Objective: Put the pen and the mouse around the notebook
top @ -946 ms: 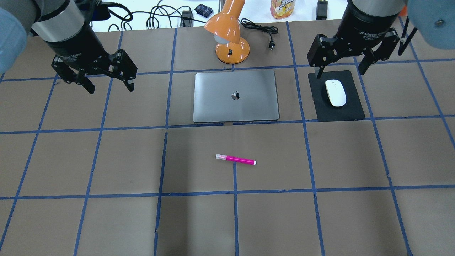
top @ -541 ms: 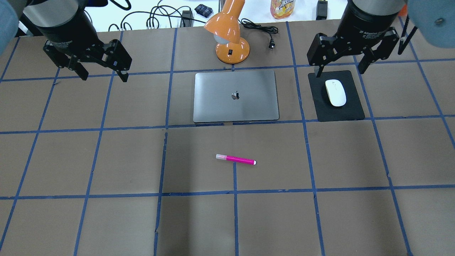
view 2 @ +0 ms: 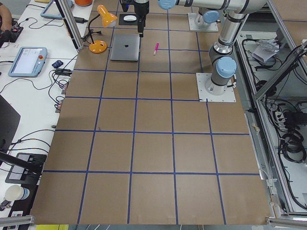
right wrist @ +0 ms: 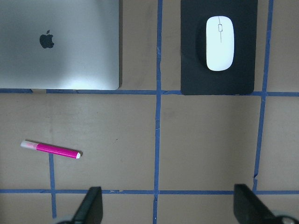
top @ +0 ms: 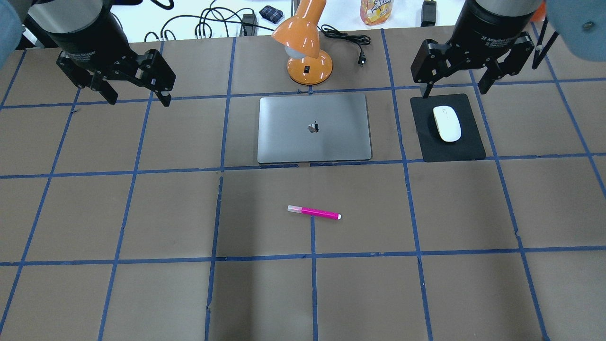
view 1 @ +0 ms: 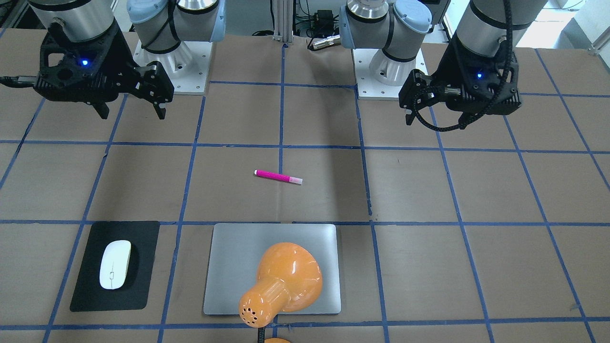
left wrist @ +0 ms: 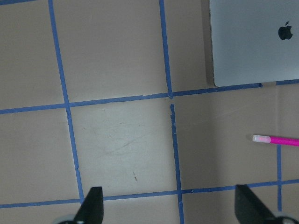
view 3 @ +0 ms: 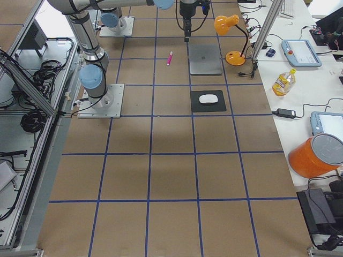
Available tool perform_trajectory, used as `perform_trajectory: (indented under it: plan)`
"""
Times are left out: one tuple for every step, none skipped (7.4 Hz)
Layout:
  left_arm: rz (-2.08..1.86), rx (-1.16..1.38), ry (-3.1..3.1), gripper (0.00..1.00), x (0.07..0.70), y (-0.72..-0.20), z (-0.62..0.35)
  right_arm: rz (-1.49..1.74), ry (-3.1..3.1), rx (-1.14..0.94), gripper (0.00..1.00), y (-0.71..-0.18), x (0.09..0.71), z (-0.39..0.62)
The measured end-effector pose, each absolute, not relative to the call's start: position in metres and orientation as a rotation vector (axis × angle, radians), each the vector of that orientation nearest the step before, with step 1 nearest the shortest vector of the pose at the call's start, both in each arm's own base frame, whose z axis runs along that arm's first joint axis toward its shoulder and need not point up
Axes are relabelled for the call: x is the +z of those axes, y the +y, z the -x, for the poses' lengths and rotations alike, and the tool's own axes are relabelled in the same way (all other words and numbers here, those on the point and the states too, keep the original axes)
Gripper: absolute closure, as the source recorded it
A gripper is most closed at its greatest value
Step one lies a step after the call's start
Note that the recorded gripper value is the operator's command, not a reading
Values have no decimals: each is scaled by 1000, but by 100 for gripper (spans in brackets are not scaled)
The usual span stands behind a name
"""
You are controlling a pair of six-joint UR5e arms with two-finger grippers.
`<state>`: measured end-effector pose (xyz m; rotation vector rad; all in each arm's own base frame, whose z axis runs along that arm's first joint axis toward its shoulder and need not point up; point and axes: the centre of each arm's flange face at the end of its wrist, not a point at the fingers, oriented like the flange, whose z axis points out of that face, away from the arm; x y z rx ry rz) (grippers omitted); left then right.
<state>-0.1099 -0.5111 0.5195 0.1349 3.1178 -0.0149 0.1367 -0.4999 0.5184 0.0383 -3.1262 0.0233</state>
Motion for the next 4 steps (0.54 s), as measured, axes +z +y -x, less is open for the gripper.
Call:
perform_trajectory:
  plan:
    - [-126, -46, 3116, 0, 523, -514, 109, -36, -3124, 23, 0, -500, 518, -136]
    - [-118, -70, 3115, 0, 526, -515, 109, -34, -3125, 23, 0, -500, 518, -136]
    - [-115, -74, 3114, 0, 527, -515, 109, -32, -3128, 23, 0, -500, 517, -136]
    - [-115, -72, 3115, 0, 526, -514, 110, -31, -3128, 23, 0, -500, 517, -136]
